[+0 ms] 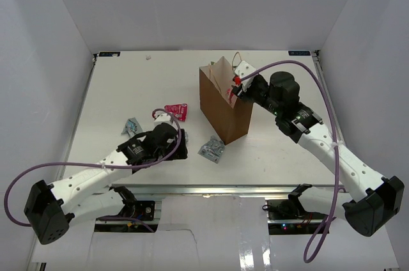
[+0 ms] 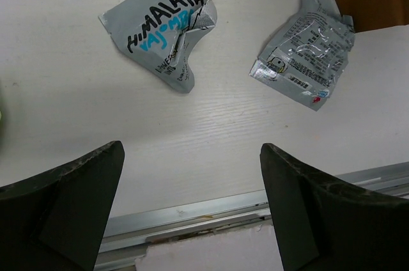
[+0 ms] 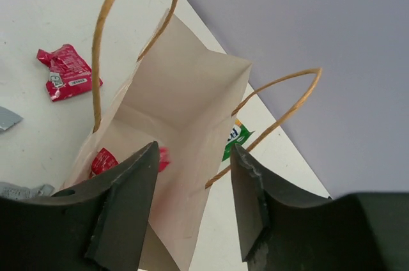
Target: Place the snacks into the paper bag
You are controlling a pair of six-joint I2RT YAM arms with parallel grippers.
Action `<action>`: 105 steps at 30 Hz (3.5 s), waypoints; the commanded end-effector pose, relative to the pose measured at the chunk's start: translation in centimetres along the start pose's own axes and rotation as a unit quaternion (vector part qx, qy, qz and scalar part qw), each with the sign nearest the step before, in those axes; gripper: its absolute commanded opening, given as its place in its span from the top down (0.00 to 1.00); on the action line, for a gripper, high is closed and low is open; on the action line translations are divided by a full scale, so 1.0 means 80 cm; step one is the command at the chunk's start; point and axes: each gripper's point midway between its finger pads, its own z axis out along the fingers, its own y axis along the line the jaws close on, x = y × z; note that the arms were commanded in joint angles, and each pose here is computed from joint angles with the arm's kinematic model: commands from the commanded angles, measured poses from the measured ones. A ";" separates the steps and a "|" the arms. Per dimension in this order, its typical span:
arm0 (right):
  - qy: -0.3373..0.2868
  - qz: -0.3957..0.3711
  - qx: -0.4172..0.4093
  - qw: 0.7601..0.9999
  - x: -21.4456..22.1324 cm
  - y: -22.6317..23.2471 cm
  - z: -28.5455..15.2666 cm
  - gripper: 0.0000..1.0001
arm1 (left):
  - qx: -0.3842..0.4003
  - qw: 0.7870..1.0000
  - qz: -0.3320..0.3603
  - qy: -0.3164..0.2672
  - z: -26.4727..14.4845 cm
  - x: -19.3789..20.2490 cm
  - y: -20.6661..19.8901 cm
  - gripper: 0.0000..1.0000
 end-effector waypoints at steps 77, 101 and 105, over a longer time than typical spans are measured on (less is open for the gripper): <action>0.064 0.279 -0.035 0.958 0.177 -0.006 -0.128 0.16 | 0.290 0.912 0.178 -0.229 -0.070 -0.339 -0.310 0.85; 0.210 0.528 -0.011 0.823 0.293 -0.108 0.149 0.22 | 0.347 0.881 0.087 -0.310 -0.212 -0.366 -0.288 0.12; 0.187 0.540 -0.028 0.820 0.300 -0.114 0.209 0.19 | 0.309 0.892 0.032 -0.328 -0.233 -0.350 -0.235 0.08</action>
